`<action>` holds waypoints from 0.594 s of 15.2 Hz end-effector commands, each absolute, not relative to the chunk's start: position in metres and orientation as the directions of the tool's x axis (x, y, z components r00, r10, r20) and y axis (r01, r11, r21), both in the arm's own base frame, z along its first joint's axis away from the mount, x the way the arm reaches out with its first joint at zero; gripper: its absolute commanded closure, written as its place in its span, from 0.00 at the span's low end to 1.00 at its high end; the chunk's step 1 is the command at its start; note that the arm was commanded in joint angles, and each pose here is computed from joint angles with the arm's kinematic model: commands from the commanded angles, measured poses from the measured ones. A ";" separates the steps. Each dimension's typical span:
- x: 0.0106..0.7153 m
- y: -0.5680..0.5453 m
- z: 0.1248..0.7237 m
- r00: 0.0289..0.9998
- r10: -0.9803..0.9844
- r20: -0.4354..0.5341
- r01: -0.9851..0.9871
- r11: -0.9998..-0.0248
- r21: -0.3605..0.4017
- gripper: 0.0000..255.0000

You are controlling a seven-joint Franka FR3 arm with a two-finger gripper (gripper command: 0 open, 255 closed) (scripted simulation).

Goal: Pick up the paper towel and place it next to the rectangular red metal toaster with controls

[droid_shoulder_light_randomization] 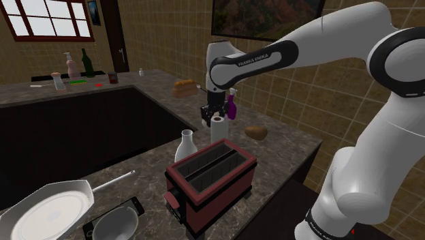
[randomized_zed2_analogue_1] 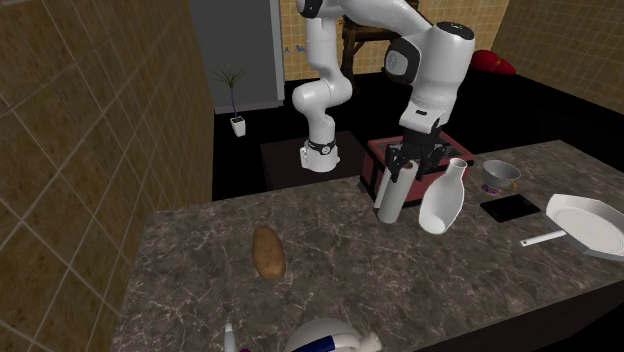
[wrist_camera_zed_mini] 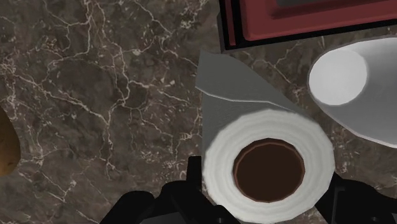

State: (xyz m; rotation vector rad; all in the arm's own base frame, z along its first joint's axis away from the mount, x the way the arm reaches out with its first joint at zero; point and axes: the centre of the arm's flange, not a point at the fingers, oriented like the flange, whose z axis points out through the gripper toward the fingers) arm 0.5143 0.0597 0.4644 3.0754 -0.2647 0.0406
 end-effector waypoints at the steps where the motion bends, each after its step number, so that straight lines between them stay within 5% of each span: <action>1: 0.514 0.060 0.453 0.985 -0.170 0.031 -0.171 -0.984 0.052 1.00; 9: 0.514 0.060 0.417 0.985 -0.170 0.031 -0.171 -0.984 0.052 1.00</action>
